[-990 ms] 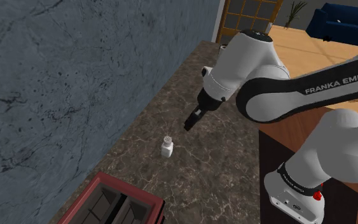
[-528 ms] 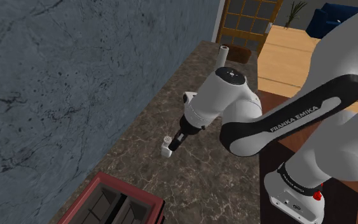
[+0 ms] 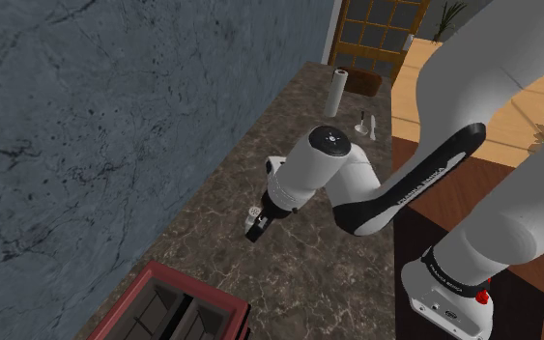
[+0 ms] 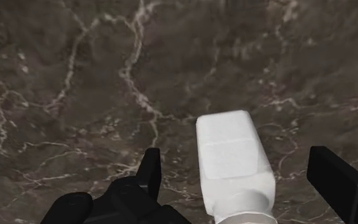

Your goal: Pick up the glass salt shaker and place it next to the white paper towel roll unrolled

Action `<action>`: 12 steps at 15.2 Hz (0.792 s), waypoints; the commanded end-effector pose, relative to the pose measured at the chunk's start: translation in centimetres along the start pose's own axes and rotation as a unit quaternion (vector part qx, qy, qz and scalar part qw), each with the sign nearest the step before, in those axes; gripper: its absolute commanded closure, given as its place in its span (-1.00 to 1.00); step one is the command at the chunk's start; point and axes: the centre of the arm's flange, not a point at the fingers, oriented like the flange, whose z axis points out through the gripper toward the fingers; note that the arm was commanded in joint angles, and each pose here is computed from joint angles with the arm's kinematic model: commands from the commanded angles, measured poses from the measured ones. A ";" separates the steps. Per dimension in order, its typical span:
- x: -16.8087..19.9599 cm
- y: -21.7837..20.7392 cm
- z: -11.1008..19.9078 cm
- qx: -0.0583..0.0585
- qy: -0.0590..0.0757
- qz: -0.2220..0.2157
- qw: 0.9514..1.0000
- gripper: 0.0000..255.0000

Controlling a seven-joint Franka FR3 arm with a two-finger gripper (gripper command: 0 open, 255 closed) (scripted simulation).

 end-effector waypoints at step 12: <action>-0.1 -0.1 0.9 0.000 0.002 -0.004 1.000 1.00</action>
